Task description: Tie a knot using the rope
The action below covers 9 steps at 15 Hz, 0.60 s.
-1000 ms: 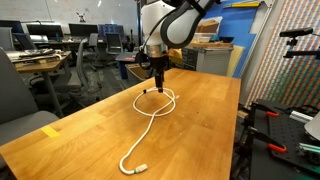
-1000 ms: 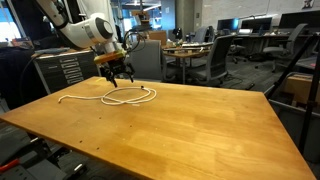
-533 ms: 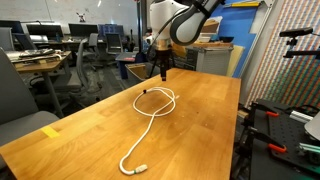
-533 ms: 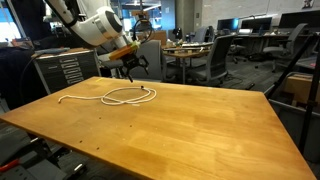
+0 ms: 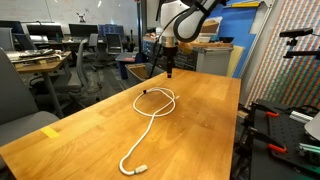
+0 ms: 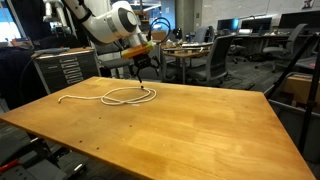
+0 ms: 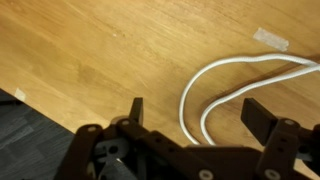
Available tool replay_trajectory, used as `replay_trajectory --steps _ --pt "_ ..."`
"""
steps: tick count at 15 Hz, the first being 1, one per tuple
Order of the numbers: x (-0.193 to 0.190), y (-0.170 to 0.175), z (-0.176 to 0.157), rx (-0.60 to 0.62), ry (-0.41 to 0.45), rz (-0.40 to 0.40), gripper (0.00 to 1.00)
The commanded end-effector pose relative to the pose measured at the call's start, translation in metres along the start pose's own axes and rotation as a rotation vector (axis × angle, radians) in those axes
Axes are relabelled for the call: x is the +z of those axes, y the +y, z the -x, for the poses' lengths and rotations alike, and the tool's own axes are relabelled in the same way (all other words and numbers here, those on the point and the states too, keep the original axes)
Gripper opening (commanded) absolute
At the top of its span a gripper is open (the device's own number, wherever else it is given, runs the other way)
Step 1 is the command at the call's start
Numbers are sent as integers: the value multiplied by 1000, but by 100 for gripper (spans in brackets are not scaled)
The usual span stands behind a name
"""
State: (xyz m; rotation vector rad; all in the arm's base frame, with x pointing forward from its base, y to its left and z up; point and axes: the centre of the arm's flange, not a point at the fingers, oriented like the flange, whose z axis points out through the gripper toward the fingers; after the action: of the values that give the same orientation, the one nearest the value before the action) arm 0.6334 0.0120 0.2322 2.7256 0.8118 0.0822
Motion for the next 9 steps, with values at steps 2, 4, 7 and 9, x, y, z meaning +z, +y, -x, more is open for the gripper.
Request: replay_trajectory --steps 2,4,7,9 --pt "29 -33 -51 16 -4 129 100" --pt "40 -35 -66 59 -22 116 100" --pt "44 -14 -71 60 -44 18 100" --pt "48 -34 -56 64 -39 30 100"
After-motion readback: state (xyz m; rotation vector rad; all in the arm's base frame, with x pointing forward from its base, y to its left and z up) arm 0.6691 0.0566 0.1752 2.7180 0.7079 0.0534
